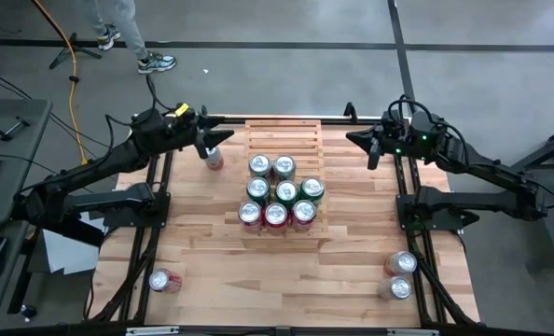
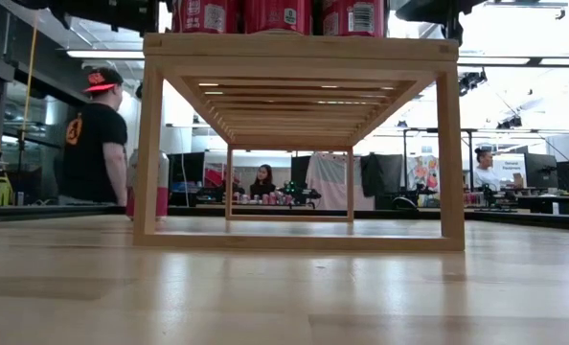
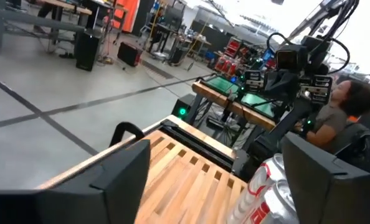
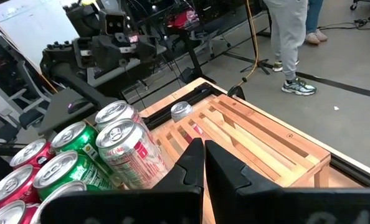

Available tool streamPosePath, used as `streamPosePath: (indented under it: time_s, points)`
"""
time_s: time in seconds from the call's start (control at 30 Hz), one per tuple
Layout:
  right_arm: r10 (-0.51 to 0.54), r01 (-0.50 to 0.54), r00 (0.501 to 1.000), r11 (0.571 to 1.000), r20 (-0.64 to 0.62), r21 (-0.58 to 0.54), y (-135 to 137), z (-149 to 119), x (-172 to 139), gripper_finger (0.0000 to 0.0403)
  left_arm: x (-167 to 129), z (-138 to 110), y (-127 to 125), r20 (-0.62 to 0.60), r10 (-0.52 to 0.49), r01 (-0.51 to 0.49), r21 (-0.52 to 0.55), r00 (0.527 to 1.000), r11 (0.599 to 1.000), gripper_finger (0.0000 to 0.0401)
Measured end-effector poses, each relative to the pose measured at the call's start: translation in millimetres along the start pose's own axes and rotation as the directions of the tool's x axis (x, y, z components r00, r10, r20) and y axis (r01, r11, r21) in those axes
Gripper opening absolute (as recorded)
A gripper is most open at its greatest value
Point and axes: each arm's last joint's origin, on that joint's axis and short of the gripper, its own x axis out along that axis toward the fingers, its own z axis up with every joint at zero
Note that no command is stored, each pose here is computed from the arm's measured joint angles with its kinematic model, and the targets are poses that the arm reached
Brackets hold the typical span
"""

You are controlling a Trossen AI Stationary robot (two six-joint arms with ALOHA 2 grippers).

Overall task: Place canned beverage on shelf
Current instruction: Put the top white-pink soda can on the shelf

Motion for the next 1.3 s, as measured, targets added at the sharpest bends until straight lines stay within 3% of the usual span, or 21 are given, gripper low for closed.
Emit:
streamPosePath:
  time_s: [0.13,0.53,0.77,1.3]
  points:
    - [-0.006,0.006,1.0,1.0,-0.014,0.0,-1,-1,4,0.0,2,11,-3,-0.027,0.029,-0.027,0.073,0.999,0.997,0.0297]
    - [-0.02,0.02,0.998,1.0,-0.052,0.0,-3,-5,15,0.0,0,39,-13,-0.12,0.149,-0.121,0.218,0.981,0.969,0.0296]
    - [-0.019,0.019,0.999,1.0,-0.051,0.0,-3,-5,15,0.0,-3,42,-14,-0.146,0.2,-0.164,0.224,0.969,0.961,0.0296]
    - [-0.019,0.02,0.999,1.0,-0.051,0.0,-3,-5,15,0.0,-4,39,-13,-0.18,0.213,-0.171,0.222,0.96,0.96,0.0296]
